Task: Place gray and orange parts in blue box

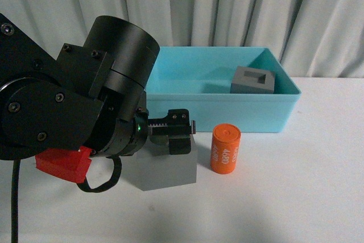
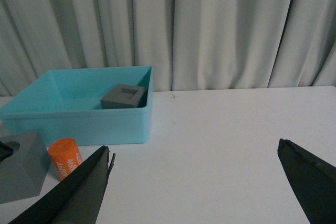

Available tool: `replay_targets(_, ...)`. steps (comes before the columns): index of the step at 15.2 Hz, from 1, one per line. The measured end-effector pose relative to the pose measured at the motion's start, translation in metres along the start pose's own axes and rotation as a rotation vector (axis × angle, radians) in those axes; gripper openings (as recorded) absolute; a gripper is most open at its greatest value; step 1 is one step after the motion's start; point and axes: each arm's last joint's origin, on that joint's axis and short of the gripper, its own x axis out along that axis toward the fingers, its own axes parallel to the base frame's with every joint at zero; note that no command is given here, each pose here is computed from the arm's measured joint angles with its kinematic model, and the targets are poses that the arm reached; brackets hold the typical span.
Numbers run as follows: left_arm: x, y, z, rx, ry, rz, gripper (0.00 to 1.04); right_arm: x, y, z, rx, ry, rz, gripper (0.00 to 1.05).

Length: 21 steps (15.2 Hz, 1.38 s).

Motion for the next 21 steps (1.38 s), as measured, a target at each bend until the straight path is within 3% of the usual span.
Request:
replay_targets(5, 0.001, 0.001, 0.0, -0.004, 0.001, 0.002, 0.98, 0.0, 0.0, 0.0, 0.0, 0.0, 0.0, 0.98)
replay_targets(6, 0.001, 0.002, -0.002, -0.014, 0.004, 0.003, 0.69, 0.0, 0.0, 0.0, 0.0, 0.0, 0.0, 0.98)
replay_targets(9, 0.0, 0.003, -0.004, -0.015, 0.008, 0.003, 0.38, 0.0, 0.0, 0.0, 0.0, 0.0, 0.0, 0.98)
replay_targets(11, -0.004, 0.003, -0.003, -0.02, 0.01, 0.0, 0.24, 0.0, 0.0, 0.0, 0.0, 0.0, 0.0, 0.98)
replay_targets(17, -0.028, 0.024, -0.01, -0.06, 0.056, 0.041, 0.21, 0.0, 0.0, 0.0, 0.0, 0.0, 0.0, 0.98)
replay_targets(19, -0.069, 0.047, 0.019, -0.169, -0.04, 0.041, 0.21, 0.0, 0.0, 0.0, 0.0, 0.0, 0.0, 0.98)
replay_targets(21, -0.087, 0.058, 0.034, -0.215, -0.07, 0.041, 0.21, 0.0, 0.0, 0.0, 0.0, 0.0, 0.0, 0.98)
